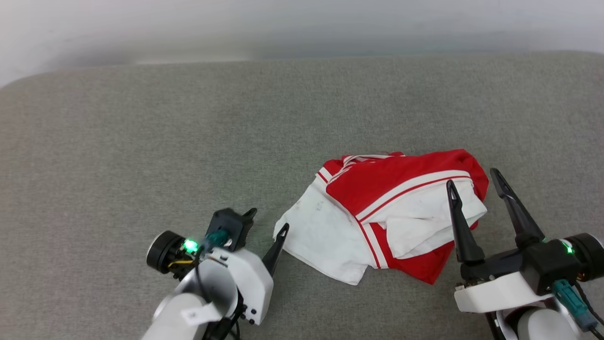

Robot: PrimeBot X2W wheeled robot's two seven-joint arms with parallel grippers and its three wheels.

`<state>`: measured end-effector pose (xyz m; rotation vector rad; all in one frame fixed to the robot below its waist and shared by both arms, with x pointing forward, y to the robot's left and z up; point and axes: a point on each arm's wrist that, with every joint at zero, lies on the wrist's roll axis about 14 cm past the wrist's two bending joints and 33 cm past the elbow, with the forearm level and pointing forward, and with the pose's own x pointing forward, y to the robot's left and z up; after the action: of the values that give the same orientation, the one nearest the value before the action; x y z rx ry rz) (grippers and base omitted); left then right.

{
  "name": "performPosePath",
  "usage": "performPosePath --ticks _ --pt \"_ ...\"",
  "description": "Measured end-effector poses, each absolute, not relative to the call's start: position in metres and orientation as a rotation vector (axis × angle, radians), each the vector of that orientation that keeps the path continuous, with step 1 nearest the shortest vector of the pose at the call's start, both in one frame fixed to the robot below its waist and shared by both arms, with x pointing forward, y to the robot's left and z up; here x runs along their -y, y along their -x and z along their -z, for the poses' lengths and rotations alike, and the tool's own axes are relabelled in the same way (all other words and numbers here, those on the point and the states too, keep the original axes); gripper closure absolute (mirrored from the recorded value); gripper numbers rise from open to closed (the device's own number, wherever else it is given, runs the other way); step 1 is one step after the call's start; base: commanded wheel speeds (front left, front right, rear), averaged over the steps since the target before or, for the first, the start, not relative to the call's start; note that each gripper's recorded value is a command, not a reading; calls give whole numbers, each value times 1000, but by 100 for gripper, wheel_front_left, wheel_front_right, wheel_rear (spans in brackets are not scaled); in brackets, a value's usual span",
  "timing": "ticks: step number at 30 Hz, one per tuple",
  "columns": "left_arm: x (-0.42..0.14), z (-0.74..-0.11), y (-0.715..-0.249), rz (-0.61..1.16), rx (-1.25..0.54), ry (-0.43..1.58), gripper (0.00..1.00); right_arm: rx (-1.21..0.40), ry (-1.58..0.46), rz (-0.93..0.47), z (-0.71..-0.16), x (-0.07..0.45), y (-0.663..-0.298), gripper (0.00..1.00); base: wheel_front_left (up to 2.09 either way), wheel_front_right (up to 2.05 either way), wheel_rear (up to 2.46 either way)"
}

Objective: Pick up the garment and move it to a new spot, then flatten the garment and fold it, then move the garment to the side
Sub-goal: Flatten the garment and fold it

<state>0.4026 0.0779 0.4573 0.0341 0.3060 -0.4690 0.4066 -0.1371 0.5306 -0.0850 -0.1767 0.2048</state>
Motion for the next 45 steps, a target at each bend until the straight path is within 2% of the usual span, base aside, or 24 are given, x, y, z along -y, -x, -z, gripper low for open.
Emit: performPosePath --ticks 8,16,17,18,19,25,34,40,45 --pt "-64 -421 -413 547 -609 -125 0 130 93 -195 -513 142 -415 0 0 0 0" --pt "-62 -380 -408 576 -783 -160 0 98 99 -188 -500 145 -423 0 0 0 0" --pt "-62 -377 -407 580 -797 -163 9 96 98 -188 -499 145 -423 0 0 0 0" --pt "-62 -374 -407 581 -809 -159 57 94 98 -188 -498 145 -424 0 0 0 0" --pt "-63 -373 -408 579 -812 -159 100 94 98 -189 -497 145 -425 0 0 0 0" --pt "-81 -376 -416 508 -766 -137 100 100 93 -193 -499 143 -427 0 0 0 0" --pt "-154 -410 -427 236 -616 -107 100 129 83 -235 -510 128 -422 0 0 0 0" --pt "-188 -406 -396 137 -638 -74 100 148 79 -258 -517 119 -420 0 0 0 0" --pt "-183 -394 -367 156 -676 -33 100 141 77 -266 -515 116 -417 0 0 0 0"
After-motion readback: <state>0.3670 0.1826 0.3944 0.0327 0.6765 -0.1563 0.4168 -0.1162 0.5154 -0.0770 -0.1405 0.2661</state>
